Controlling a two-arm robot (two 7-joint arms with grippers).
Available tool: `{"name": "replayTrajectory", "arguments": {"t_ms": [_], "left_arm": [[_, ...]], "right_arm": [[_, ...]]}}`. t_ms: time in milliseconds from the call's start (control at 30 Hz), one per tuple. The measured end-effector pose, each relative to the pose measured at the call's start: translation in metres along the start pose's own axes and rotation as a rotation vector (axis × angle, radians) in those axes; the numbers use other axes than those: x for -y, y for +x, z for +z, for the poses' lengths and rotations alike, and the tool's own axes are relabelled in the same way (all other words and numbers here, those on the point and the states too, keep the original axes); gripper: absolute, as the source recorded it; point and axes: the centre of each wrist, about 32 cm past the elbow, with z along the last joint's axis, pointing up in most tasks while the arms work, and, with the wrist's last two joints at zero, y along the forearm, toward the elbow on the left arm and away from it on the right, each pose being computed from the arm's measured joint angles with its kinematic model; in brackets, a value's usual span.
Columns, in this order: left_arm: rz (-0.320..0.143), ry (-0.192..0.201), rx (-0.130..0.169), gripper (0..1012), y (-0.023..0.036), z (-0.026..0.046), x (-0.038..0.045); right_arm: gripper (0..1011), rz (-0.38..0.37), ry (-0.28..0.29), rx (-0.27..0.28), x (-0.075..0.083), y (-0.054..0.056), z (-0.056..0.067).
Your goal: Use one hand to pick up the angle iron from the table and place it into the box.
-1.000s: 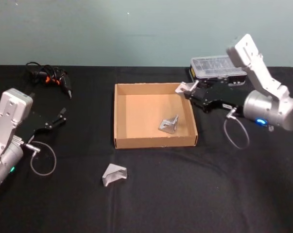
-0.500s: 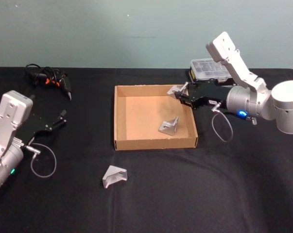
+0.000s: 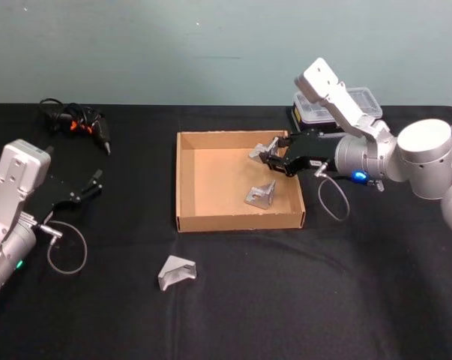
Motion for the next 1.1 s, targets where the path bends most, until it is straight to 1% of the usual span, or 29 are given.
{"name": "replayTrajectory", "arguments": {"t_ms": [267, 367, 533, 600, 633, 667, 767, 800, 867, 933, 1033, 1100], "left_arm": [[0.000, 0.000, 0.000, 1000, 0.0000, 0.0000, 0.0000], [0.000, 0.000, 0.000, 1000, 0.0000, 0.0000, 0.0000], [0.000, 0.000, 0.000, 1000, 0.0000, 0.0000, 0.0000], [0.000, 0.000, 0.000, 1000, 0.0000, 0.0000, 0.0000], [0.000, 0.000, 0.000, 1000, 0.0000, 0.0000, 0.0000], [0.000, 0.000, 0.000, 1000, 0.0000, 0.0000, 0.0000], [0.000, 0.000, 0.000, 1000, 0.0000, 0.0000, 0.0000], [0.000, 0.000, 0.000, 1000, 0.0000, 0.0000, 0.0000], [0.000, 0.000, 0.000, 1000, 0.0000, 0.0000, 0.0000], [0.000, 0.000, 0.000, 1000, 0.0000, 0.0000, 0.0000], [0.000, 0.000, 0.000, 1000, 0.0000, 0.0000, 0.0000], [0.000, 0.000, 0.000, 1000, 0.0000, 0.0000, 0.0000]], "right_arm": [[451, 0.010, -0.022, 0.005, -0.005, 0.001, -0.005], [518, 0.010, -0.026, 0.006, -0.005, 0.001, -0.005], [705, 0.008, -0.025, 0.008, -0.005, 0.002, -0.006], [741, 0.005, -0.019, 0.006, -0.004, 0.003, -0.007], [795, 0.003, -0.017, 0.006, -0.003, 0.003, -0.007], [816, 0.001, -0.013, 0.005, -0.002, 0.003, -0.007], [921, -0.010, 0.008, 0.001, 0.001, 0.002, -0.008], [921, -0.014, 0.016, 0.000, 0.003, 0.002, -0.008], [983, -0.025, 0.037, -0.004, 0.007, 0.001, -0.009], [1003, -0.032, 0.053, -0.006, 0.011, 0.000, -0.010], [1000, -0.038, 0.085, 0.002, 0.020, -0.004, -0.010], [1002, -0.036, 0.110, 0.014, 0.028, -0.009, -0.010]]}}
